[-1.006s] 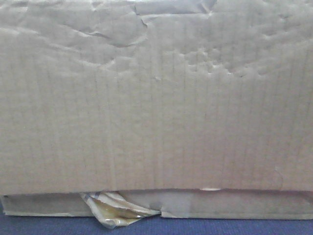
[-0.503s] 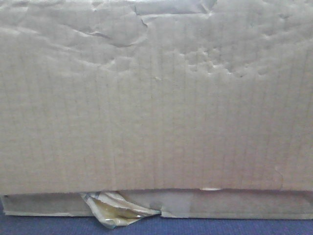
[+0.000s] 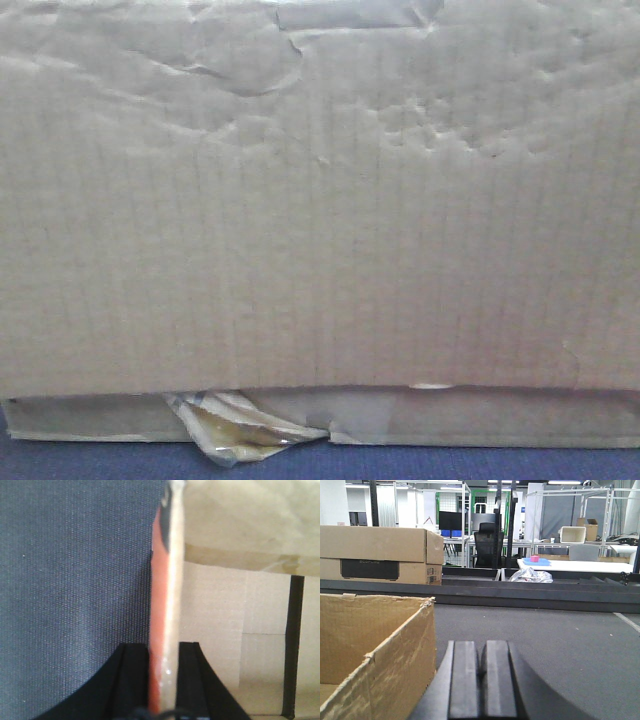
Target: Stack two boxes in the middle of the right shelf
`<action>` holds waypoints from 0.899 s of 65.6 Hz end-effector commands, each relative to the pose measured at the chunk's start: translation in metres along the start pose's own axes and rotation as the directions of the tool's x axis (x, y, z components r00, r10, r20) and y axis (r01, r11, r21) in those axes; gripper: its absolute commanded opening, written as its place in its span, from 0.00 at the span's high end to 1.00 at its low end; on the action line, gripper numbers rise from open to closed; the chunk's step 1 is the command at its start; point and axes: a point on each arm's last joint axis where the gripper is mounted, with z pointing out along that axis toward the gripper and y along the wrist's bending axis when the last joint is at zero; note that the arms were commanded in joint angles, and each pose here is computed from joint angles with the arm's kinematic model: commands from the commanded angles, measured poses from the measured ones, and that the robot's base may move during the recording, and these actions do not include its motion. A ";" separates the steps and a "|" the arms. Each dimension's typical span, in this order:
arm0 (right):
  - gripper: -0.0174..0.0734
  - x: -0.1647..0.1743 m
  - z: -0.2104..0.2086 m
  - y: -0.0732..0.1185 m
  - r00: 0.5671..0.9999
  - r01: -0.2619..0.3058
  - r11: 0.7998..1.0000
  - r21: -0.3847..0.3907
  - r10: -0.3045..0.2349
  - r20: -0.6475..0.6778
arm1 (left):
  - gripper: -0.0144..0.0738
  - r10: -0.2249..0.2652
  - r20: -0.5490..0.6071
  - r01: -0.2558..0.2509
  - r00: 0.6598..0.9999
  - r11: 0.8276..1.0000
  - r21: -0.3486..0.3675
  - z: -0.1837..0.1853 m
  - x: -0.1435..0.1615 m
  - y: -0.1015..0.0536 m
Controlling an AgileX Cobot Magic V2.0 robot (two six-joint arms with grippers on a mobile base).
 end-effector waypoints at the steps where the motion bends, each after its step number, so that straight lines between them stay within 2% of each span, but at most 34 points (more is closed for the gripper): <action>1: 0.99 -0.003 0.000 0.000 1.000 0.011 1.000 0.005 -0.011 0.015 | 0.96 -0.023 0.012 0.023 1.000 1.000 0.019 -0.002 -0.002 -0.002; 6: 0.99 -0.003 0.000 0.000 1.000 0.011 1.000 0.005 -0.011 0.015 | 0.96 -0.033 0.028 0.032 0.999 0.999 0.031 -0.005 -0.004 -0.003; 11: 0.99 -0.003 0.000 0.000 1.000 0.011 1.000 0.005 -0.011 0.015 | 0.96 -0.086 0.064 0.084 0.994 0.996 0.030 -0.017 -0.006 -0.003; 20: 0.99 -0.003 0.000 0.000 1.000 0.011 1.000 0.005 -0.011 0.015 | 0.96 -0.144 0.191 0.146 0.971 0.989 0.004 -0.056 -0.013 -0.003; 26: 0.99 -0.003 0.000 0.000 1.000 0.011 1.000 0.005 -0.011 0.015 | 0.96 -0.175 0.309 0.188 0.935 0.982 -0.012 -0.092 -0.018 -0.003; 31: 0.99 -0.003 0.000 0.000 1.000 0.011 1.000 0.005 -0.011 0.015 | 0.96 -0.197 0.413 0.223 0.889 0.975 -0.016 -0.125 -0.021 -0.003; 35: 0.99 -0.003 0.000 0.000 1.000 0.011 1.000 0.005 -0.011 0.015 | 0.96 -0.198 0.505 0.233 0.840 0.972 -0.006 -0.157 -0.023 -0.005; 40: 0.99 -0.003 0.000 0.000 1.000 0.011 1.000 0.005 -0.011 0.015 | 0.96 -0.204 0.594 0.233 0.778 0.972 0.029 -0.192 -0.023 -0.010; 44: 0.99 -0.003 0.000 0.000 1.000 0.011 1.000 0.005 -0.011 0.015 | 0.96 -0.186 0.647 0.204 0.740 0.978 0.047 -0.220 -0.021 -0.019; 52: 0.99 -0.003 0.000 0.000 1.000 0.011 1.000 0.005 -0.011 0.015 | 0.96 -0.176 0.685 0.161 0.707 0.983 0.087 -0.259 -0.013 -0.044; 54: 0.99 -0.003 0.000 0.000 1.000 0.011 1.000 0.005 -0.011 0.015 | 0.96 -0.172 0.706 0.153 0.687 0.984 0.091 -0.267 -0.012 -0.050; 59: 0.99 -0.003 0.000 0.000 1.000 0.011 1.000 0.005 -0.011 0.015 | 0.96 -0.174 0.729 0.123 0.661 0.985 0.124 -0.279 -0.010 -0.070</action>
